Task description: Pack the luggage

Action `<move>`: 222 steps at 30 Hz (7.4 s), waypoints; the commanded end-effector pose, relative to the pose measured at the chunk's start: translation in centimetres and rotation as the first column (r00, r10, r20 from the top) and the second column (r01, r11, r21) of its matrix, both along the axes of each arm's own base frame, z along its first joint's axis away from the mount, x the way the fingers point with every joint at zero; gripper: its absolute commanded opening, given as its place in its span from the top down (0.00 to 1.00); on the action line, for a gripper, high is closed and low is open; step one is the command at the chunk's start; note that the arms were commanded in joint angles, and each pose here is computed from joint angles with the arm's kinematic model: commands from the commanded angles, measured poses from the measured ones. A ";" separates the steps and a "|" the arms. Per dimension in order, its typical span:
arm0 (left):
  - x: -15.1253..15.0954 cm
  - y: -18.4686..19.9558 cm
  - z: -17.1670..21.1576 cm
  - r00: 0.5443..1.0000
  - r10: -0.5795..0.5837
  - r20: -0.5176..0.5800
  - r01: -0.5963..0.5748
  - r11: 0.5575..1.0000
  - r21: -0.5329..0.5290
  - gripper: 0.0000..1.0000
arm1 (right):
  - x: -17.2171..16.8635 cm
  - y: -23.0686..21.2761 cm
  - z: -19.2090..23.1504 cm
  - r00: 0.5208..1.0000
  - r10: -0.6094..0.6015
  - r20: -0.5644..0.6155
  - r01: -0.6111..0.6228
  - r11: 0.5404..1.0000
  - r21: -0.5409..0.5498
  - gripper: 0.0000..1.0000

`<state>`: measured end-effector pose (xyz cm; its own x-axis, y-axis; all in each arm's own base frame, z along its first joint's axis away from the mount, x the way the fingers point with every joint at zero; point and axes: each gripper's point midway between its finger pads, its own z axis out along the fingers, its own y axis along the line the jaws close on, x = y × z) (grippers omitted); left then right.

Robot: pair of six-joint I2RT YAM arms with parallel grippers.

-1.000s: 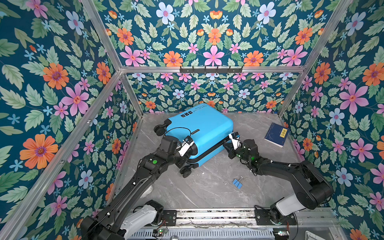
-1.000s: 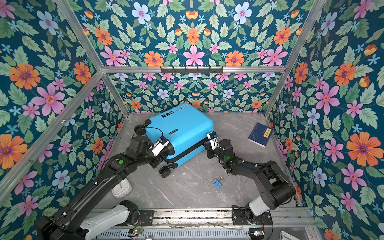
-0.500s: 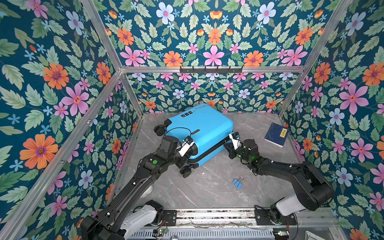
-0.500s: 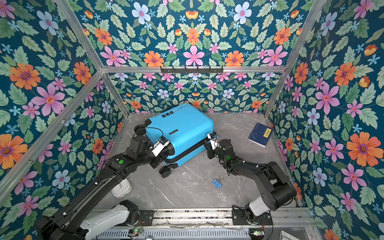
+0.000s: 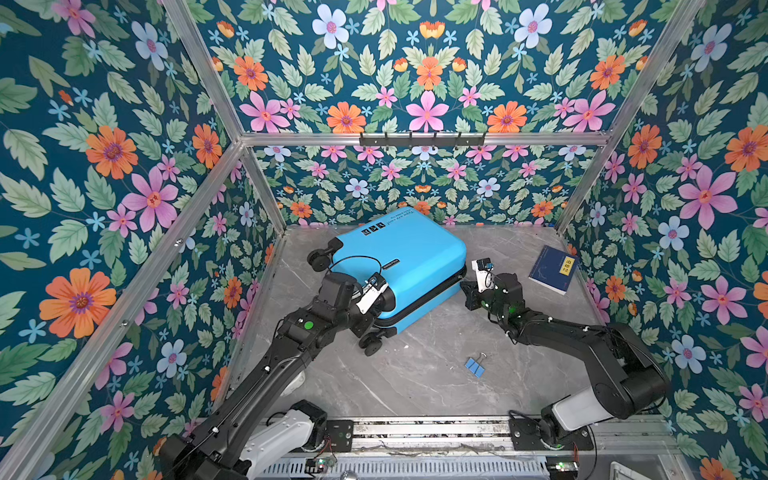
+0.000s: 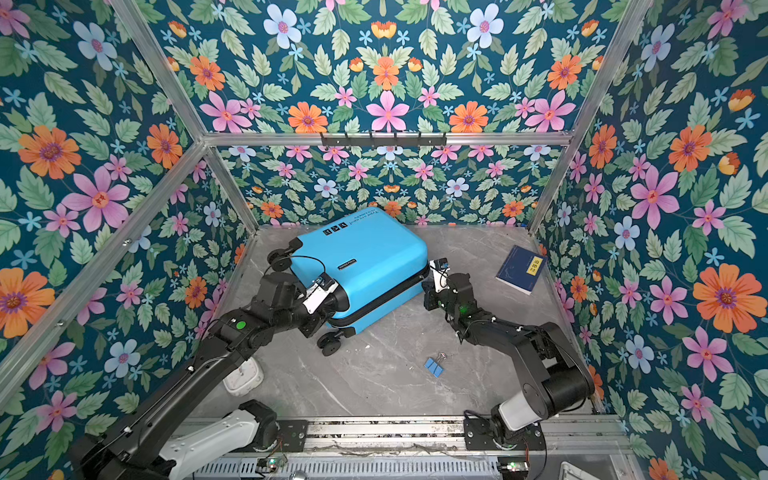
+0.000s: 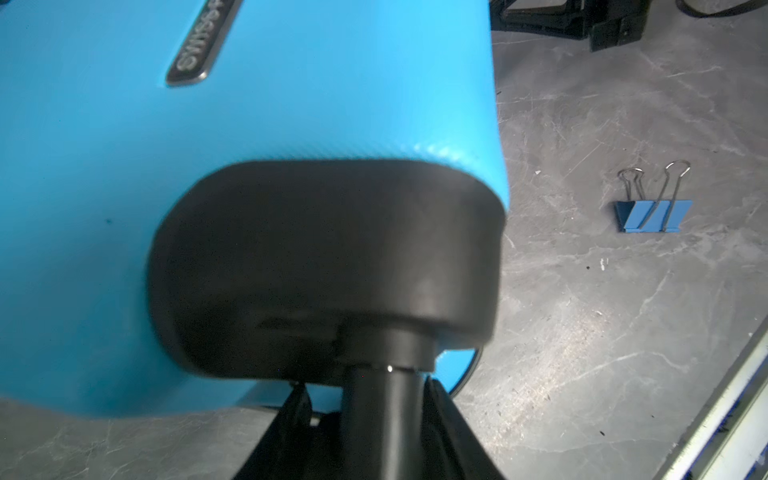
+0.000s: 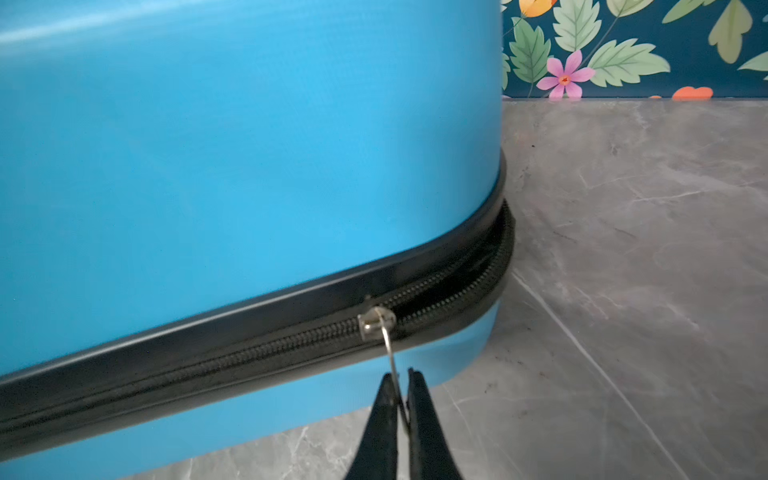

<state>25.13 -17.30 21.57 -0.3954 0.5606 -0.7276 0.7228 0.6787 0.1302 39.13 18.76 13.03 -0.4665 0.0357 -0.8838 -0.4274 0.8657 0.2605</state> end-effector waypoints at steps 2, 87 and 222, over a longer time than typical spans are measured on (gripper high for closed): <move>1.4 -1.1 3.1 0.993 -0.002 0.116 0.012 0.996 -0.083 1.00 | 0.8 -1.8 -0.9 0.993 -0.103 -0.052 0.103 0.995 -0.006 1.00; 7.6 -1.4 9.7 0.925 0.380 0.015 -0.363 0.893 -0.264 0.02 | -7.0 4.1 -0.5 0.991 0.056 -0.121 -0.034 0.985 0.171 1.00; 15.6 14.4 -4.2 0.574 0.713 -0.404 -0.809 0.415 -0.416 0.35 | 1.0 4.2 1.9 0.837 0.133 -0.530 0.230 0.794 0.562 0.42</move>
<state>42.53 -2.06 22.32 -0.4171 -0.5005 -0.7587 -0.1012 0.8551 -0.5085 42.00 21.17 14.03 -0.7816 0.5621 -0.2703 0.0448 0.4828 0.8746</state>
